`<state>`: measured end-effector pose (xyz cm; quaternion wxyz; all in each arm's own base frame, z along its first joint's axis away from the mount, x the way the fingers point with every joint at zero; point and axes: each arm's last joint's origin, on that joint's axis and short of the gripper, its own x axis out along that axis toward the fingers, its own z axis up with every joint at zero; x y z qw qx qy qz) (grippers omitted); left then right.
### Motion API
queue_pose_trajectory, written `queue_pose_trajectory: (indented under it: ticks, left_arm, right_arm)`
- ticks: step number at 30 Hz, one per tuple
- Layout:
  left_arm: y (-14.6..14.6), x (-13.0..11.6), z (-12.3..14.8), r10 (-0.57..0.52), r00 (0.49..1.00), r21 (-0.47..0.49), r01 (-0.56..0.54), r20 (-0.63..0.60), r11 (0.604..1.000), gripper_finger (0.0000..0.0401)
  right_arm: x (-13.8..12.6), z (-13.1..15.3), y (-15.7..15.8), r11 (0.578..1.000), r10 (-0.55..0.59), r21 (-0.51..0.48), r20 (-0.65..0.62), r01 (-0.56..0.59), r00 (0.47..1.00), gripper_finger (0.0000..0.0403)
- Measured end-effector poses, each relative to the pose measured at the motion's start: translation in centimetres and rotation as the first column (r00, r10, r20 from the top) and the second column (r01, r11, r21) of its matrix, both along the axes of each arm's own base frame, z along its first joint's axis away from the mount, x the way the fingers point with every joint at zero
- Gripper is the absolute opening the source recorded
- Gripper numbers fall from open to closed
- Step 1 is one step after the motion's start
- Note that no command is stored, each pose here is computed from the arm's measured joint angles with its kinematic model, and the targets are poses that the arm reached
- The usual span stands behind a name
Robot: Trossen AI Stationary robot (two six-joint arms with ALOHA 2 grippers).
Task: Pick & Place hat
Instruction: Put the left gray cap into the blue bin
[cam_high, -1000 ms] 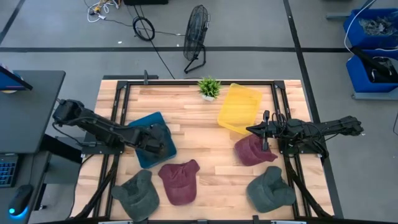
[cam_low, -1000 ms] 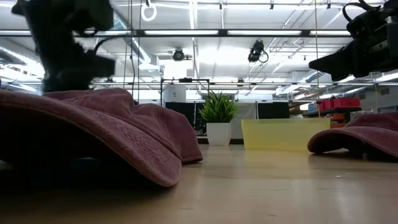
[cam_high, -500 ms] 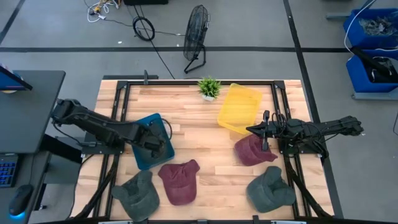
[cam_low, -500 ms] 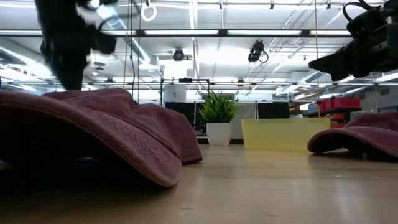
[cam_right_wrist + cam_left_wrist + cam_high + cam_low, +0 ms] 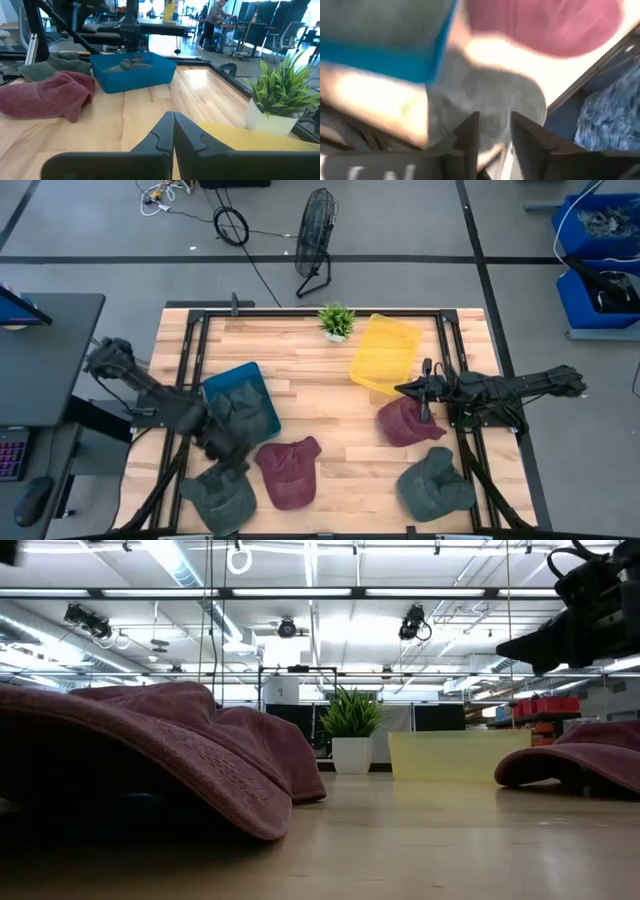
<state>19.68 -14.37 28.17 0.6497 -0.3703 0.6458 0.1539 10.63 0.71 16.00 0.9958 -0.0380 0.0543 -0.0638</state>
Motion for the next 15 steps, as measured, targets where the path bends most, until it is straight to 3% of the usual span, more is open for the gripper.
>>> queue_pose_trajectory:
  ticks: [4, 8, 15]
  left_arm:
    - [-2.8, -0.9, -2.6, 0.047, 0.997, -0.081, -0.053, -0.065, 0.995, 0.0182]
    - [-4.9, -1.3, -6.0, 0.065, 0.997, -0.162, -0.069, -0.031, 0.984, 0.0222]
    - [-5.1, -1.7, -11.2, 0.105, 0.991, -0.138, -0.115, -0.078, 0.984, 0.0248]
  right_arm:
    - [0.2, -0.3, 0.0, 1.0, -0.002, 0.015, -0.03, 0.003, 1.0, 0.0011]
    - [0.3, -0.5, 0.0, 1.0, 0.0, -0.021, -0.062, -0.001, 0.998, 0.0011]
    - [0.4, -0.4, 0.0, 0.994, 0.007, -0.112, -0.063, -0.014, 0.998, 0.0011]
